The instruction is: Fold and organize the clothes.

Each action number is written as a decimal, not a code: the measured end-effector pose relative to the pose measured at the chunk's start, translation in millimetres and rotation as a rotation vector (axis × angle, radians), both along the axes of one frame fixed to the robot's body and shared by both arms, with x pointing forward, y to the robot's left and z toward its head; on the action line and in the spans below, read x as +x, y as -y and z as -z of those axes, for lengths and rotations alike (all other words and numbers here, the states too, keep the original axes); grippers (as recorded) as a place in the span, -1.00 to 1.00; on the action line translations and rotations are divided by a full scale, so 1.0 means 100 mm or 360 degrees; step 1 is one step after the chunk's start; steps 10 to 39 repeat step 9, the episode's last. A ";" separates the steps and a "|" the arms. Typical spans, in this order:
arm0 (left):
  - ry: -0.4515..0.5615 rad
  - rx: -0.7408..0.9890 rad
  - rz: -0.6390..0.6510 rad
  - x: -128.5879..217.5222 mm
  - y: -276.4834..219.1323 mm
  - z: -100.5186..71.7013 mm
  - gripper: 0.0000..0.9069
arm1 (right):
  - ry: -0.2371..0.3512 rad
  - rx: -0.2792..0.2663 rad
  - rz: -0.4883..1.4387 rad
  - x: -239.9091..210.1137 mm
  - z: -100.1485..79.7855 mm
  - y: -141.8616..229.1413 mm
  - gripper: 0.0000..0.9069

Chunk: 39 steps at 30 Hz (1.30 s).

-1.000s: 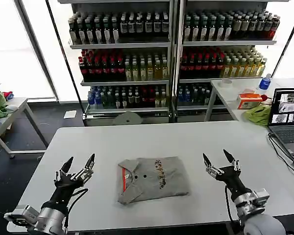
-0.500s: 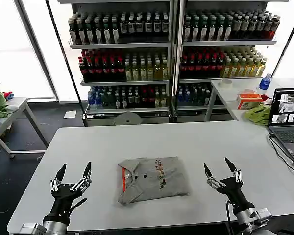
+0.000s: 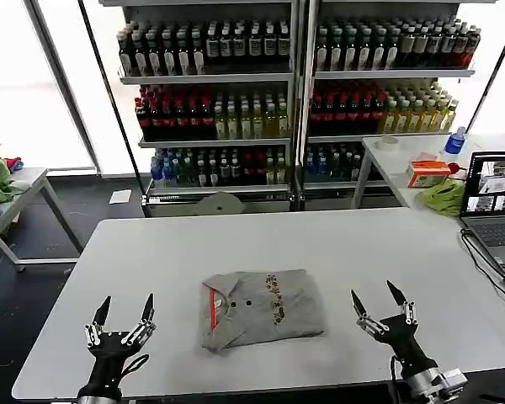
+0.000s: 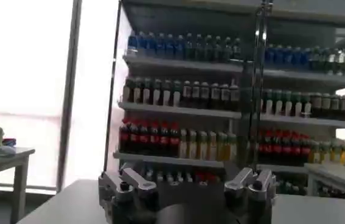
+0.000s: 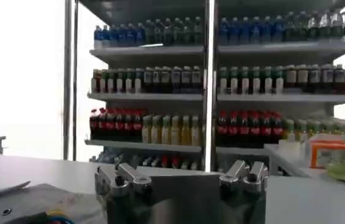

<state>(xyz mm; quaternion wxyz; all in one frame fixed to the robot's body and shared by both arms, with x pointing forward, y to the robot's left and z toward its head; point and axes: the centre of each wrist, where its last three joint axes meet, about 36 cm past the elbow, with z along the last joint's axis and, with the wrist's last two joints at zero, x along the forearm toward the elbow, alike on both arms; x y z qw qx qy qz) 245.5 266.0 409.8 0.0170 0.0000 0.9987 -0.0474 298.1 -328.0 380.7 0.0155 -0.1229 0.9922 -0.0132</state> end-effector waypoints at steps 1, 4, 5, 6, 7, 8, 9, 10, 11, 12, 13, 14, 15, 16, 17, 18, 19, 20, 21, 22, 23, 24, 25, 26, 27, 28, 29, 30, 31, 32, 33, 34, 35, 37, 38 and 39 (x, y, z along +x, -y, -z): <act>-0.0002 0.0006 0.0002 -0.01 -0.01 0.01 1.00 | -0.0002 0.0002 -0.0002 -0.01 0.01 0.00 1.00; 0.0008 0.0024 0.0010 -0.01 -0.02 0.02 1.00 | -0.0006 0.0011 -0.0012 -0.03 0.03 0.01 1.00; 0.0010 0.0031 0.0014 -0.01 -0.03 0.03 1.00 | -0.0006 0.0016 -0.0013 -0.03 0.03 0.01 1.00; 0.0013 0.0038 0.0020 -0.02 -0.03 0.03 1.00 | -0.0005 0.0021 -0.0014 -0.04 0.03 0.01 1.00; 0.0017 0.0045 0.0025 -0.02 -0.04 0.03 1.00 | -0.0003 0.0026 -0.0014 -0.04 0.03 0.02 1.00; 0.0019 0.0049 0.0032 -0.03 -0.04 0.03 1.00 | -0.0004 0.0030 -0.0013 -0.03 0.03 0.03 1.00; 0.0018 0.0055 0.0037 -0.03 -0.04 0.04 1.00 | -0.0004 0.0034 -0.0012 -0.03 0.04 0.04 1.00; 0.0018 0.0055 0.0037 -0.03 -0.04 0.04 1.00 | -0.0004 0.0034 -0.0012 -0.03 0.04 0.04 1.00; 0.0018 0.0055 0.0037 -0.03 -0.04 0.04 1.00 | -0.0004 0.0034 -0.0012 -0.03 0.04 0.04 1.00; 0.0018 0.0055 0.0037 -0.03 -0.04 0.04 1.00 | -0.0004 0.0034 -0.0012 -0.03 0.04 0.04 1.00; 0.0018 0.0055 0.0037 -0.03 -0.04 0.04 1.00 | -0.0004 0.0034 -0.0012 -0.03 0.04 0.04 1.00; 0.0018 0.0055 0.0037 -0.03 -0.04 0.04 1.00 | -0.0004 0.0034 -0.0012 -0.03 0.04 0.04 1.00; 0.0018 0.0055 0.0037 -0.03 -0.04 0.04 1.00 | -0.0004 0.0034 -0.0012 -0.03 0.04 0.04 1.00; 0.0018 0.0055 0.0037 -0.03 -0.04 0.04 1.00 | -0.0004 0.0034 -0.0012 -0.03 0.04 0.04 1.00; 0.0018 0.0055 0.0037 -0.03 -0.04 0.04 1.00 | -0.0004 0.0034 -0.0012 -0.03 0.04 0.04 1.00; 0.0018 0.0055 0.0037 -0.03 -0.04 0.04 1.00 | -0.0004 0.0034 -0.0012 -0.03 0.04 0.04 1.00; 0.0018 0.0055 0.0037 -0.03 -0.04 0.04 1.00 | -0.0004 0.0034 -0.0012 -0.03 0.04 0.04 1.00; 0.0018 0.0055 0.0037 -0.03 -0.04 0.04 1.00 | -0.0004 0.0034 -0.0012 -0.03 0.04 0.04 1.00; 0.0018 0.0055 0.0037 -0.03 -0.04 0.04 1.00 | -0.0004 0.0034 -0.0012 -0.03 0.04 0.04 1.00; 0.0018 0.0055 0.0037 -0.03 -0.04 0.04 1.00 | -0.0004 0.0034 -0.0012 -0.03 0.04 0.04 1.00; 0.0018 0.0055 0.0037 -0.03 -0.04 0.04 1.00 | -0.0004 0.0034 -0.0012 -0.03 0.04 0.04 1.00; 0.0018 0.0055 0.0037 -0.03 -0.04 0.04 1.00 | -0.0004 0.0034 -0.0012 -0.03 0.04 0.04 1.00; 0.0018 0.0055 0.0037 -0.03 -0.04 0.04 1.00 | -0.0004 0.0034 -0.0012 -0.03 0.04 0.04 1.00; 0.0018 0.0055 0.0037 -0.03 -0.04 0.04 1.00 | -0.0004 0.0034 -0.0012 -0.03 0.04 0.04 1.00; 0.0018 0.0055 0.0037 -0.03 -0.04 0.04 1.00 | -0.0004 0.0034 -0.0012 -0.03 0.04 0.04 1.00; 0.0018 0.0055 0.0037 -0.03 -0.04 0.04 1.00 | -0.0004 0.0034 -0.0012 -0.03 0.04 0.04 1.00; 0.0018 0.0055 0.0037 -0.03 -0.04 0.04 1.00 | -0.0004 0.0034 -0.0012 -0.03 0.04 0.04 1.00; 0.0018 0.0055 0.0037 -0.03 -0.04 0.04 1.00 | -0.0004 0.0034 -0.0012 -0.03 0.04 0.04 1.00; 0.0018 0.0055 0.0037 -0.03 -0.04 0.04 1.00 | -0.0004 0.0034 -0.0012 -0.03 0.04 0.04 1.00; 0.0018 0.0055 0.0037 -0.03 -0.04 0.04 1.00 | -0.0004 0.0034 -0.0012 -0.03 0.04 0.04 1.00; 0.0018 0.0055 0.0037 -0.03 -0.04 0.04 1.00 | -0.0004 0.0034 -0.0012 -0.03 0.04 0.04 1.00; 0.0018 0.0055 0.0037 -0.03 -0.04 0.04 1.00 | -0.0004 0.0034 -0.0012 -0.03 0.04 0.04 1.00; 0.0018 0.0055 0.0037 -0.03 -0.04 0.04 1.00 | -0.0004 0.0034 -0.0012 -0.03 0.04 0.04 1.00; 0.0018 0.0055 0.0037 -0.03 -0.04 0.04 1.00 | -0.0004 0.0034 -0.0012 -0.03 0.04 0.04 1.00; 0.0018 0.0055 0.0037 -0.03 -0.04 0.04 1.00 | -0.0004 0.0034 -0.0012 -0.03 0.04 0.04 1.00; 0.0018 0.0055 0.0037 -0.03 -0.04 0.04 1.00 | -0.0004 0.0034 -0.0012 -0.03 0.04 0.04 1.00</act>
